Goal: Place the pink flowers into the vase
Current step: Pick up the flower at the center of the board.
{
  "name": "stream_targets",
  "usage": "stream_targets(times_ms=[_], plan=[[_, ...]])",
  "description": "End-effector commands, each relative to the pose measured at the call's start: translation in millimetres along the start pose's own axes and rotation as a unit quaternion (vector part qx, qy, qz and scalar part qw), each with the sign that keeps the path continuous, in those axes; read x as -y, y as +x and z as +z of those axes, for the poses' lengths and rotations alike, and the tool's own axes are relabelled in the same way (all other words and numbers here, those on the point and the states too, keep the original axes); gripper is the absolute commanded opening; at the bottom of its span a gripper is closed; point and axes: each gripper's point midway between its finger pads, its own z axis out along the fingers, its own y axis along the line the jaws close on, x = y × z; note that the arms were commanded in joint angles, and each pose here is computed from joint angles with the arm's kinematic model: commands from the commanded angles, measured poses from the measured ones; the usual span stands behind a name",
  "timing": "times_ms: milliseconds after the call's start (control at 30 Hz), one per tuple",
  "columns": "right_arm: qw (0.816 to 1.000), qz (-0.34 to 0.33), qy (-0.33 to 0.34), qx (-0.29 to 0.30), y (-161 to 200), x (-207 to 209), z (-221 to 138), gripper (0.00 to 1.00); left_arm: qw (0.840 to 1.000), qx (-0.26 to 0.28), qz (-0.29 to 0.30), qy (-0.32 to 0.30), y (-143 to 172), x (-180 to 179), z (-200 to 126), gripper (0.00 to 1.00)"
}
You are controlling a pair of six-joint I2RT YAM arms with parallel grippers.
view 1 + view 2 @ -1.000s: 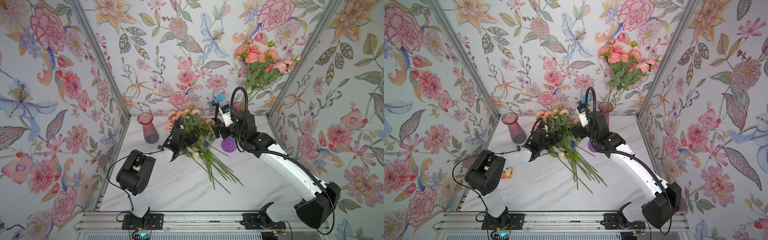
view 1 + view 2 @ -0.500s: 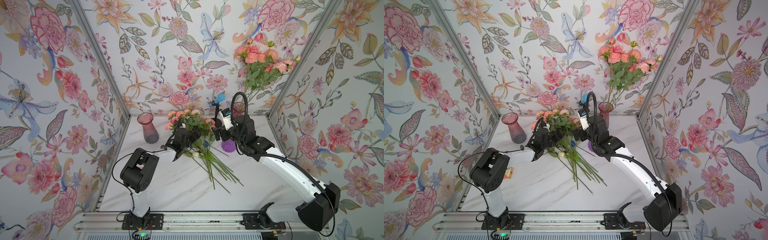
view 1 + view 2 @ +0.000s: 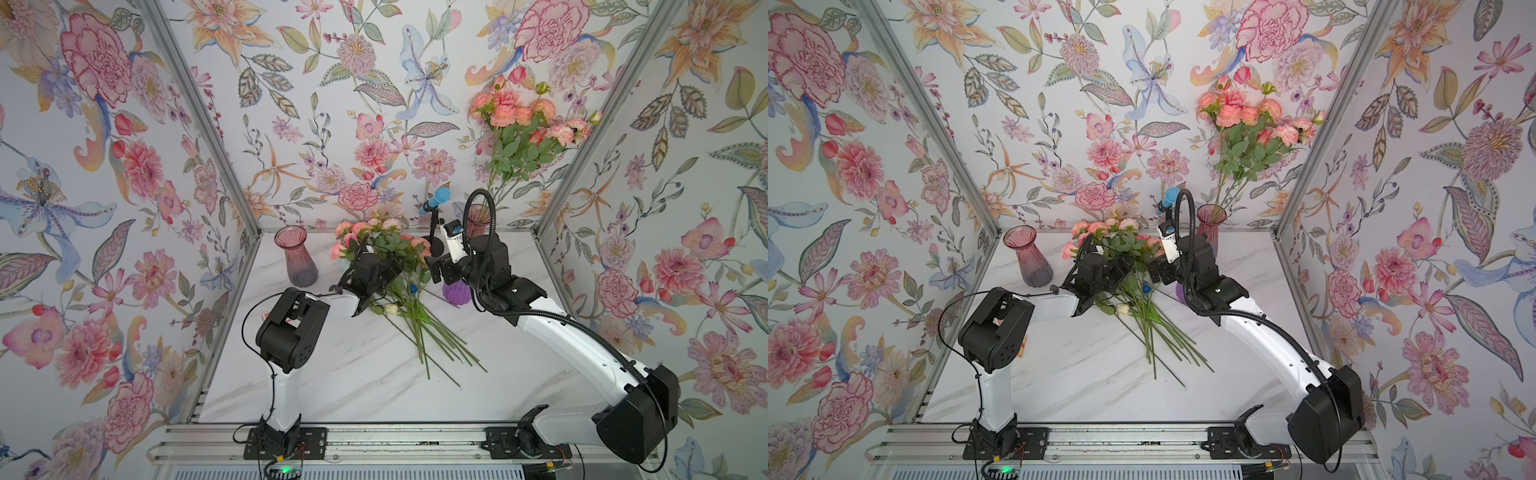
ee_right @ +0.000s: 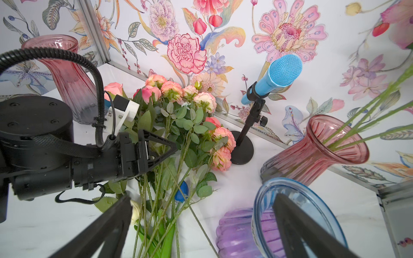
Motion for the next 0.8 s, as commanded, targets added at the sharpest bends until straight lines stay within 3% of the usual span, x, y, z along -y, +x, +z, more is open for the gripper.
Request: stream_targets(times_ms=[0, 333, 767], plan=[[0.999, 0.011, 0.011, 0.037, -18, 9, -13, 0.99, 0.999, 0.020, -0.005, -0.026, -11, -12, 10, 0.81], [0.997, 0.034, 0.027, 0.064, -24, 24, -22, 0.99, 0.998, 0.030, -0.003, -0.063, -22, -39, 21, 0.76], [0.996, 0.051, 0.038, 0.065, -21, 35, -20, 1.00, 0.997, 0.035, 0.013, -0.060, -26, -38, 24, 0.39]])
